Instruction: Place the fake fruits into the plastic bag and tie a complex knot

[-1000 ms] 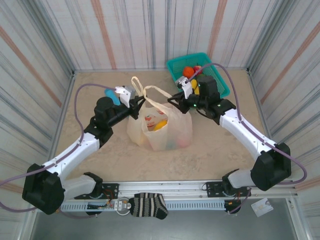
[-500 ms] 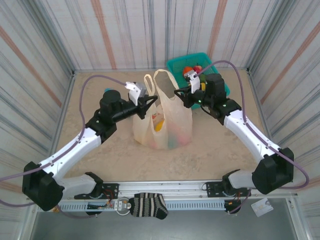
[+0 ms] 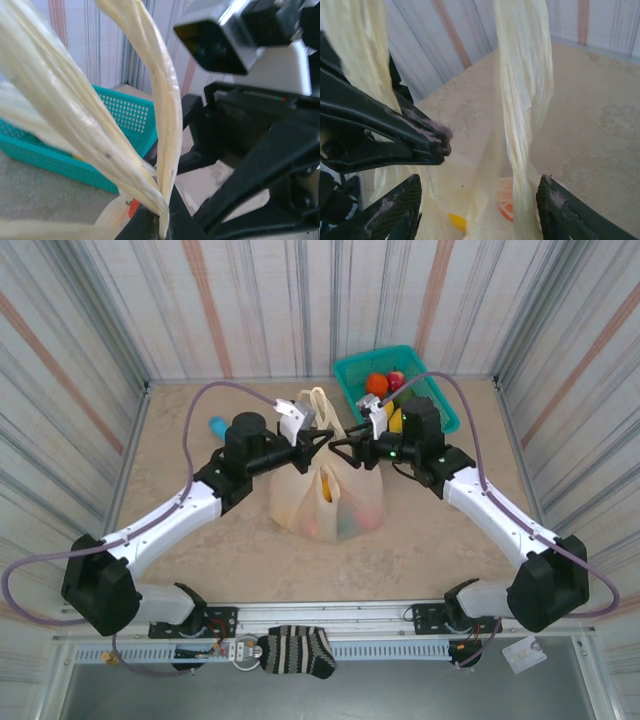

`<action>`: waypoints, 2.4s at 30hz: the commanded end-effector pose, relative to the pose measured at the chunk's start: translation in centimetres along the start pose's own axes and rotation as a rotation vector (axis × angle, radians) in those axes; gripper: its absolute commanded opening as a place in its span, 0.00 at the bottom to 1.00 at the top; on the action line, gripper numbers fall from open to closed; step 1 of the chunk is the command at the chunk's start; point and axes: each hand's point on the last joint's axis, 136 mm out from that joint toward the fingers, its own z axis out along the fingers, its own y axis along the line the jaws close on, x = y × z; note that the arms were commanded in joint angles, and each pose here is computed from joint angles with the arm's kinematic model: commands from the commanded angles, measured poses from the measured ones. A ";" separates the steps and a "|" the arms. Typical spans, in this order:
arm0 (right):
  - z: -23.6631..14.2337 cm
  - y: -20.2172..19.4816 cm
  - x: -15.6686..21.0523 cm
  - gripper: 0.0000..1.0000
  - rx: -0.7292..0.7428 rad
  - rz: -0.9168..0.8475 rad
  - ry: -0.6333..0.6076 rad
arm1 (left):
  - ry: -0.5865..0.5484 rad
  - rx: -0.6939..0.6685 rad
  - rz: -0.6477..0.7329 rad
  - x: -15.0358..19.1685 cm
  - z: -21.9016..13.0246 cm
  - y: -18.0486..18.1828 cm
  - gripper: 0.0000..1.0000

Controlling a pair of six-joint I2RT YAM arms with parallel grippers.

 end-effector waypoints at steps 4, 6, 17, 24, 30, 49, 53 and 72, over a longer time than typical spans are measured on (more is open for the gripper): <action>1.3 1.8 1.8 0.81 0.023 -0.164 0.077 | -0.132 -0.040 0.073 -2.5 -3.0 -0.3 0.00; 1.4 0.7 1.8 0.82 0.091 -0.199 0.087 | -0.142 -0.037 0.079 -2.7 -3.6 -0.5 0.00; 1.9 -1.2 1.4 0.76 0.181 -0.250 0.094 | -0.133 -0.152 0.036 -0.5 -7.1 0.4 0.00; 4.2 -0.8 1.7 0.80 0.241 -0.356 0.172 | -0.144 -0.173 0.020 -0.1 -8.1 0.5 0.00; 5.9 -1.1 3.7 0.74 0.281 -0.419 0.280 | -0.145 -0.207 0.032 0.2 -8.3 1.0 0.00; -1.2 2.5 -0.5 0.00 -0.025 -0.329 -0.090 | -0.005 -0.334 -0.145 2.2 -5.7 5.6 0.00; 0.6 2.1 1.9 0.00 0.008 -0.377 0.076 | -0.001 -0.288 -0.154 0.1 -4.1 4.7 0.00; 3.9 1.9 -1.5 0.49 0.278 -0.565 0.036 | 0.018 -0.309 -0.242 -0.9 -2.4 3.3 0.00</action>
